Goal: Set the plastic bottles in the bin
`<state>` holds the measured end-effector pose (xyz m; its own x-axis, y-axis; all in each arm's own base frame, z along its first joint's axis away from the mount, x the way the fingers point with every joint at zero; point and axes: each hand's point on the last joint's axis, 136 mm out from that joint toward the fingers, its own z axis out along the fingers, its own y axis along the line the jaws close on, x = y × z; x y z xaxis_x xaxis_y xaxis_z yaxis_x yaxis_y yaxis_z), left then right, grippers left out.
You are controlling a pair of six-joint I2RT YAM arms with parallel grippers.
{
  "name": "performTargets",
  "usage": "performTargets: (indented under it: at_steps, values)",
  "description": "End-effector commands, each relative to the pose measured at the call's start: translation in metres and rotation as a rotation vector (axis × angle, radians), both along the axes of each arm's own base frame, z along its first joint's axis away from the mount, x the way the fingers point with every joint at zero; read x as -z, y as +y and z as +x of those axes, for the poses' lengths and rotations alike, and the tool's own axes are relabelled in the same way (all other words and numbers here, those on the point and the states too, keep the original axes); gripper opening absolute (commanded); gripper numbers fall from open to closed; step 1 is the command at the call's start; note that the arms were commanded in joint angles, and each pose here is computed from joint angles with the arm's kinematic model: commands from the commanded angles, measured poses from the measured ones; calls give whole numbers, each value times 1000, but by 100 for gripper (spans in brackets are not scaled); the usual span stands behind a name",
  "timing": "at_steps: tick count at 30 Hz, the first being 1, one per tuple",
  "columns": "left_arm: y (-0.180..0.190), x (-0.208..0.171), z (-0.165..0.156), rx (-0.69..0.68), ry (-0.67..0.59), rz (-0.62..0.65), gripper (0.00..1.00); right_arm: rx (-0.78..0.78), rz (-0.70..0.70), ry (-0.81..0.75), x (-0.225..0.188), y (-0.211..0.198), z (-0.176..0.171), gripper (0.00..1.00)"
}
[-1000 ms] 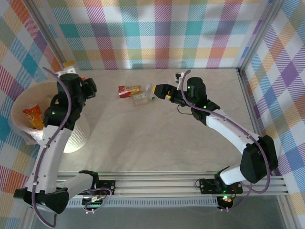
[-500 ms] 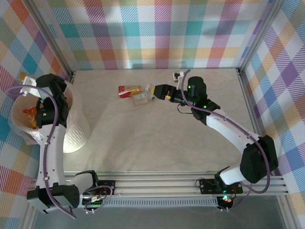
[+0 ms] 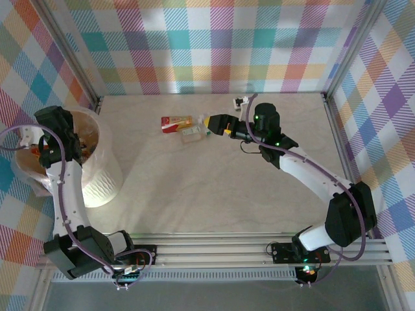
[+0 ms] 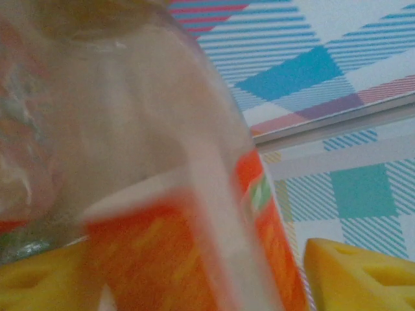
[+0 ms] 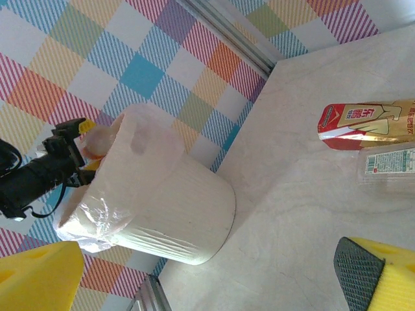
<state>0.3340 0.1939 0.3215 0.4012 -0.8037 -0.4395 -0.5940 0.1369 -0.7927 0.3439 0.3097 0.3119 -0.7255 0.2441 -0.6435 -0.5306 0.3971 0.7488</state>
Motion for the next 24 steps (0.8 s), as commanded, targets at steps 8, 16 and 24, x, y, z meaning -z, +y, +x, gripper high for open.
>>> performTargets:
  at_steps: [8,16,24]
  values:
    - [-19,-59,13,133,-119,-17,100,-35,51,-15,-15,10,5,100]
    - [-31,-84,11,198,-170,15,100,-41,57,10,-11,13,8,100]
    - [-19,-90,14,182,-90,102,100,-39,49,25,-8,12,7,100]
